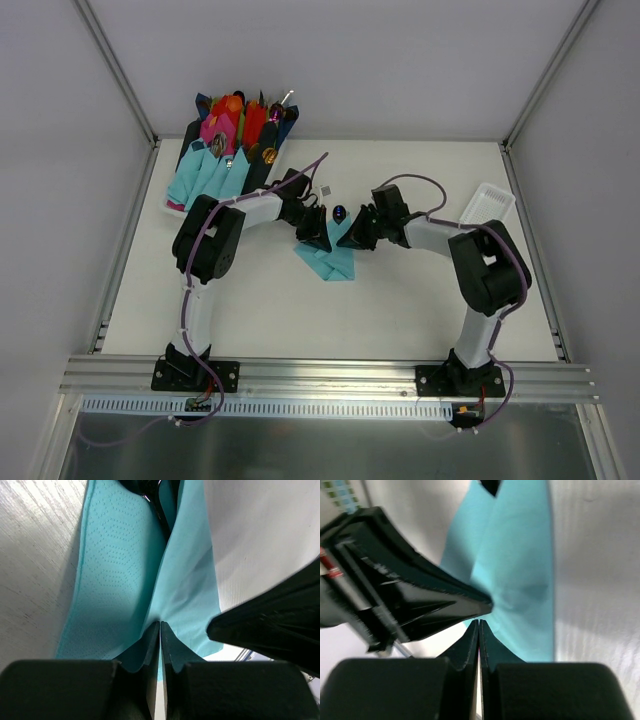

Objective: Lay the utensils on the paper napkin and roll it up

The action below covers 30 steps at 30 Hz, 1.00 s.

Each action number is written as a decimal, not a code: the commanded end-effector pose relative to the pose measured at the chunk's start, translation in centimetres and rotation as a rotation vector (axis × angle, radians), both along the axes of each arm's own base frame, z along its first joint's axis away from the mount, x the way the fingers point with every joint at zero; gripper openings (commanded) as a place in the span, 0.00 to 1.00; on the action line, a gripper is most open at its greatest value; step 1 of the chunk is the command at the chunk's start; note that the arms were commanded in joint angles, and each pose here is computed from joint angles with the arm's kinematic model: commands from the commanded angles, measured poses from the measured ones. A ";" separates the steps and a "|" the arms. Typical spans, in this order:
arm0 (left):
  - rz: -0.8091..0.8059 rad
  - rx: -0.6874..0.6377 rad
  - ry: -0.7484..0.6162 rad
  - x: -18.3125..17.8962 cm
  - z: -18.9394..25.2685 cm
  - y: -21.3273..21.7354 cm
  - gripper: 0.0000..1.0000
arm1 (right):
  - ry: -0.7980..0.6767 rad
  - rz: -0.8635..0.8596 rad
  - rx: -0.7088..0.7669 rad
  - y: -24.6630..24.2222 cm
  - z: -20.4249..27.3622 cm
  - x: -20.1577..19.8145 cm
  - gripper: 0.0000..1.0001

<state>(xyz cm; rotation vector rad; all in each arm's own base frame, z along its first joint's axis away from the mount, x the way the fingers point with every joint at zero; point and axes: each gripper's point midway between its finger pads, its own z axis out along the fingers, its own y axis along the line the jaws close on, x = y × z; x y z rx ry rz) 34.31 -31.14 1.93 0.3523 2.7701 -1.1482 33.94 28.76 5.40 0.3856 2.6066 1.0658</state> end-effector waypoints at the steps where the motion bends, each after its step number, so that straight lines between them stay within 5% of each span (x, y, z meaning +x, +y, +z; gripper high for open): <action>1: -0.003 0.091 -0.021 0.1 -1.5 1.2 0.06 | 0.009 0.013 -0.089 -0.5 -1.9 0.2 0.00; 11: -0.006 0.099 -0.019 -0.1 -1.7 1.4 0.06 | 0.043 0.035 -0.124 -0.8 -4.2 -0.2 0.00; 30: -0.009 0.103 -0.021 -0.2 -1.7 1.5 0.06 | -0.079 0.059 -0.072 0.8 1.1 1.7 0.00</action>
